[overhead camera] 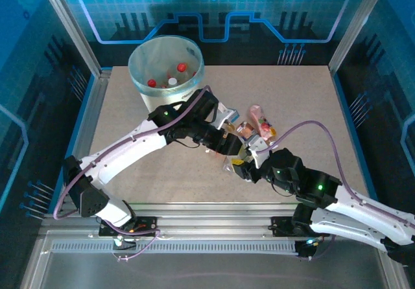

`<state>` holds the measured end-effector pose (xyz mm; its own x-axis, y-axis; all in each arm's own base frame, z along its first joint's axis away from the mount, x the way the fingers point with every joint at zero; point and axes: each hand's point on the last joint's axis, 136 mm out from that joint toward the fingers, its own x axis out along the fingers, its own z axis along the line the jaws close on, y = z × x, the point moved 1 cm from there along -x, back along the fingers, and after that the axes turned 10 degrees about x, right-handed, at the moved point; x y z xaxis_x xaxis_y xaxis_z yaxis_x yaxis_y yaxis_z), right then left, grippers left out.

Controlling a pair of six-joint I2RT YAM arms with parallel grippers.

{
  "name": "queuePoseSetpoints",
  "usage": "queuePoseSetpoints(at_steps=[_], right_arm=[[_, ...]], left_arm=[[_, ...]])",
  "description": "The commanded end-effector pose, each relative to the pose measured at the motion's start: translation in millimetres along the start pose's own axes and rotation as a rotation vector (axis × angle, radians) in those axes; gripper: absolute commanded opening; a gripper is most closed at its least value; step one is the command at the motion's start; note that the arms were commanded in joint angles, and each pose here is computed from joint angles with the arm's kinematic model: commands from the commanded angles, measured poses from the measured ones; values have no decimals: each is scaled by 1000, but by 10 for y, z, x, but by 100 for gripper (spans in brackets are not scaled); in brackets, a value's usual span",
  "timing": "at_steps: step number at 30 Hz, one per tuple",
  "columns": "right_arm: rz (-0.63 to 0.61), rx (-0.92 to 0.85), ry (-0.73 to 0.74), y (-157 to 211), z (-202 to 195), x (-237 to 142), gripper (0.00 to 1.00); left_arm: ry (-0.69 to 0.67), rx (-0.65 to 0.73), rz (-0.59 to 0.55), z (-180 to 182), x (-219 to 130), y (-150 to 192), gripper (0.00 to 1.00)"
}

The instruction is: Put the plastic bottles in the bin

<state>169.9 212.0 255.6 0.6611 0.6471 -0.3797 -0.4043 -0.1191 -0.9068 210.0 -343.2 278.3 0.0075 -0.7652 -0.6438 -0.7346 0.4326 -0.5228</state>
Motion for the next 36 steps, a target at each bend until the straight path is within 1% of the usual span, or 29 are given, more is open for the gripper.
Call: queuePoseSetpoints(at_steps=[1,3,6,7,9,11,15,19,20,21,23,26,28,30,33,36], right_arm=[[-105,18,-12,-239,30,-109,59],[-100,21,-6,-239,20,-119,65],[-98,40,22,-254,-23,-129,81],[-97,43,28,-264,-30,-133,87],[-107,55,38,-317,-41,-156,94],[-119,63,43,-388,-42,-184,95],[-147,67,39,-568,-10,-248,95],[-139,47,44,-638,15,-237,95],[-122,38,48,-603,14,-205,94],[-135,41,42,-690,36,-239,94],[-118,40,43,-693,50,-217,94],[-95,38,34,-679,83,-183,92],[-89,39,31,-679,94,-172,92],[-86,39,34,-670,93,-159,92],[-77,41,43,-656,82,-152,92],[-68,37,48,-635,76,-149,90]], left_arm=[[13,-6,-7,6,1,9,60],[12,9,-37,-17,-56,-43,58],[-16,25,-96,-15,-188,-157,54],[-31,30,-123,-6,-262,-215,52],[-66,47,-174,10,-444,-340,51],[-120,65,-248,62,-730,-515,48],[-302,81,-435,301,-1512,-909,41],[-543,121,-602,553,-2291,-1200,39],[-585,124,-635,603,-2456,-1257,39],[-634,122,-666,678,-2626,-1310,39],[-703,94,-707,823,-2891,-1376,39],[-846,64,-712,1136,-3146,-1437,38],[-921,44,-668,1407,-3182,-1457,37],[-969,19,-613,1649,-3161,-1463,38],[-1013,-11,-527,1996,-3037,-1457,38],[-1021,7,-468,2214,-2873,-1484,39]])
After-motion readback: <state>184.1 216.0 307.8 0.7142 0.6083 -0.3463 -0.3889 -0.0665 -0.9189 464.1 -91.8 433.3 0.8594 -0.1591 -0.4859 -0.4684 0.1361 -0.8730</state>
